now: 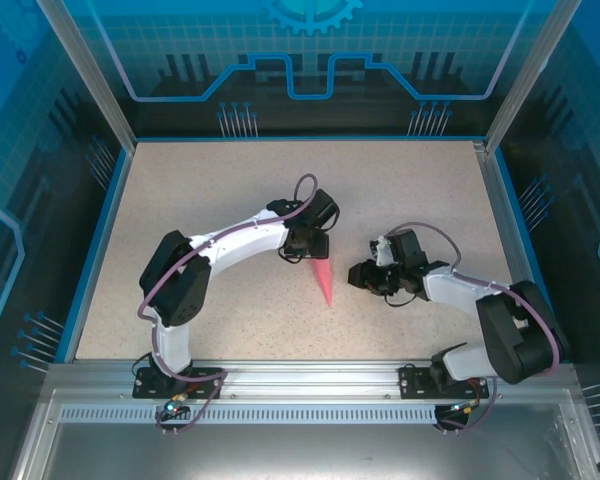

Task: Fold a paper plane with a square sheet of paper (pick it up from the middle)
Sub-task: Move the paper plane to the center of the table.

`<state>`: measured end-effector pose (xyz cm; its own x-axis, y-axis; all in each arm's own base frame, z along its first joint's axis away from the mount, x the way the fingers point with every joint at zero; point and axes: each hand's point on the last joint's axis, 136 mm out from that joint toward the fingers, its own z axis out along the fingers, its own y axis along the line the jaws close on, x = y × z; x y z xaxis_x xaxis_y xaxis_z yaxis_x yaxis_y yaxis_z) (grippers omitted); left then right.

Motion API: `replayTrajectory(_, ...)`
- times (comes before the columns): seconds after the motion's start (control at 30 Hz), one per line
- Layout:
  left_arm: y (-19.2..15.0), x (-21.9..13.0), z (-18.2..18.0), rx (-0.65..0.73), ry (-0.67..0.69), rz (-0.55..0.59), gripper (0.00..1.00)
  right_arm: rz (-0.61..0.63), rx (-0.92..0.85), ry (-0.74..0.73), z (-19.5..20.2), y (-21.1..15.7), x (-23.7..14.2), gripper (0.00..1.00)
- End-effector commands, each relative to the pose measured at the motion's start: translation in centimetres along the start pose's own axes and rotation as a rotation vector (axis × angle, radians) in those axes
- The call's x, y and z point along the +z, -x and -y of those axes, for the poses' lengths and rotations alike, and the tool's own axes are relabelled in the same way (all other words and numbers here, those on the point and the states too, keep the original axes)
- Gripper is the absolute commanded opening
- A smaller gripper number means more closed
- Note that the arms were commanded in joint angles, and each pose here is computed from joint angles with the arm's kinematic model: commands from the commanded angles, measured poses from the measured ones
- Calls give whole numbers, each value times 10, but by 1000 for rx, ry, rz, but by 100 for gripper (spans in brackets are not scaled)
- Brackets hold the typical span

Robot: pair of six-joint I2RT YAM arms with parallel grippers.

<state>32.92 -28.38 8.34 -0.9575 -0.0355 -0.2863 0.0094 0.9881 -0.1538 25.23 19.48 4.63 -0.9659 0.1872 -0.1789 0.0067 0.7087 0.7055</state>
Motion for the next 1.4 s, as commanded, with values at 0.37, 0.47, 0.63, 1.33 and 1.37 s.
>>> replayTrajectory(0.37, -18, 24, -33, -63, 41, -68, 43, -96, -85, 72, -36, 7, 45, 39)
replayTrajectory(0.47, -18, 24, -37, -65, 42, -67, 39, -114, -84, 62, -35, 6, 53, 39)
replayTrajectory(0.63, -21, 28, -40, -59, 32, -72, 36, -131, -103, 54, -40, 3, 60, 39)
replayTrajectory(1.33, -18, 25, -35, -69, -6, -53, 36, -105, -268, -99, -54, -4, 52, 47)
replayTrajectory(1.37, -18, 25, -35, -71, -6, -52, 36, -106, -275, -99, -54, -5, 53, 48)
